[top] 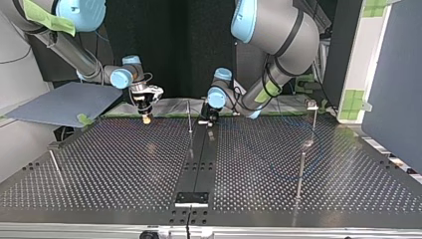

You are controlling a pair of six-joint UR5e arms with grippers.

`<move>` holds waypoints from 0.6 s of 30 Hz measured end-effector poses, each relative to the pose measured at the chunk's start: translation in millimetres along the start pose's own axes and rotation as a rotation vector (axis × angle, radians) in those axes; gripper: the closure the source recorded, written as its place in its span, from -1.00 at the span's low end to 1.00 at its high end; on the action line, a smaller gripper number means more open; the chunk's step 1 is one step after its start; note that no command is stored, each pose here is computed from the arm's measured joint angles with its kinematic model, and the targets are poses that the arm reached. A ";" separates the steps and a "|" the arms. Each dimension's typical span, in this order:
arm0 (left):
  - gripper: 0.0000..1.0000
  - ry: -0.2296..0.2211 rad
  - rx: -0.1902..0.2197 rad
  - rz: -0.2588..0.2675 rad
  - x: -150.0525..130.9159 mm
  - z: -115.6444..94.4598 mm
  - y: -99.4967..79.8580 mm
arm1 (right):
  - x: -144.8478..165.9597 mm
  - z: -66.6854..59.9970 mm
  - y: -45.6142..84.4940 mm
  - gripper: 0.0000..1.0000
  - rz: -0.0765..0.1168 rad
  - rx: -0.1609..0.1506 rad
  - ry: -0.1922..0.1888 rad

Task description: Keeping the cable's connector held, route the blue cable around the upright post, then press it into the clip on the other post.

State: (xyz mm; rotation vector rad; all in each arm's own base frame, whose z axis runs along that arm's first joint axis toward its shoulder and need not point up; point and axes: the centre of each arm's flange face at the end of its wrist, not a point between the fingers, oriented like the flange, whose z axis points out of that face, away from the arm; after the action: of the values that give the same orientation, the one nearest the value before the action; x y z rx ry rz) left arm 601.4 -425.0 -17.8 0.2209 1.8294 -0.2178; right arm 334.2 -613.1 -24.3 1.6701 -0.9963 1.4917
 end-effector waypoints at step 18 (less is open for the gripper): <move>1.00 -0.003 0.000 0.017 -1.1 -0.3 -1.2 | 9.5 10.2 4.5 1.00 0.002 0.030 0.030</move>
State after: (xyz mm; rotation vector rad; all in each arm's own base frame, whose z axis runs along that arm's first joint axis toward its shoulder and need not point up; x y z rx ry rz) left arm 601.1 -426.1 -16.7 0.2356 1.8236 -0.2063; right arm 335.5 -625.2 -16.0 1.6637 -0.9646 1.5358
